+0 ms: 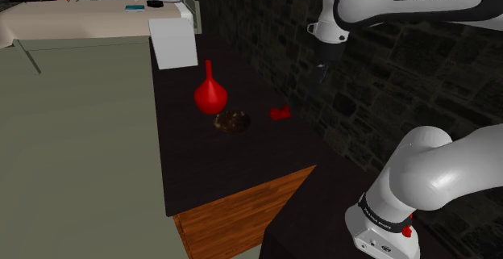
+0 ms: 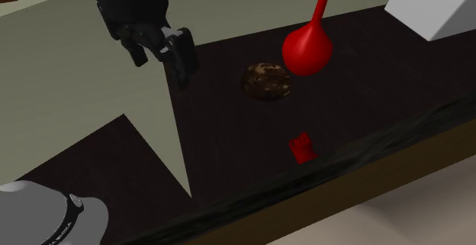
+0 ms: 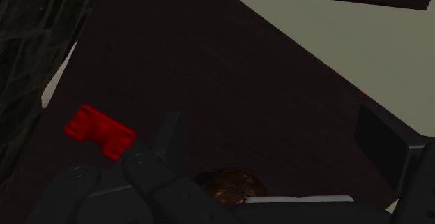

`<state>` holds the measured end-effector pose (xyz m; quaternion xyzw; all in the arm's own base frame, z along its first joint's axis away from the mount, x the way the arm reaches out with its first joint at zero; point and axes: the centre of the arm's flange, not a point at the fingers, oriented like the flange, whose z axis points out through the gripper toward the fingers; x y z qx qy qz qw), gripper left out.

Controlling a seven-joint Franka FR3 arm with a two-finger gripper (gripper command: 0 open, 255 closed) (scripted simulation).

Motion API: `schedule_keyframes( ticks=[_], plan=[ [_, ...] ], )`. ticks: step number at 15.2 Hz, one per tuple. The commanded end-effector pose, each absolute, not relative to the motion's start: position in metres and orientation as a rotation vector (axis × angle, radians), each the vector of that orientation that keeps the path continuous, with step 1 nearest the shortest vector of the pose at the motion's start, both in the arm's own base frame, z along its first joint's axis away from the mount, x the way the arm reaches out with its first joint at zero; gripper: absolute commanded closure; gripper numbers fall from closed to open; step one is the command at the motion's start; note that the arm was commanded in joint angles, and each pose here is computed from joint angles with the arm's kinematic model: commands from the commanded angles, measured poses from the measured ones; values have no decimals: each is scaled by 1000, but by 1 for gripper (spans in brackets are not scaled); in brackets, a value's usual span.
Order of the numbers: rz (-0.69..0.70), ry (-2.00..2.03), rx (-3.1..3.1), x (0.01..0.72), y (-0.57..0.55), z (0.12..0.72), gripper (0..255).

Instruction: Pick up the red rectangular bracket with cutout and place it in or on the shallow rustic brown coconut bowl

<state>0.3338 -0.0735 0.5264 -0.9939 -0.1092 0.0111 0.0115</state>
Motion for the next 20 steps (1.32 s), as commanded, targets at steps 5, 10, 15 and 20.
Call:
schedule_keyframes(
  ticks=[5,10,15,20],
  plan=[
    [31,-547,-3069,359,-126,472,0],
    [30,-712,-3033,387,-166,427,0],
    [29,-875,-2988,420,-203,383,0],
    [28,-1036,-2935,456,-236,339,0]
  ],
)
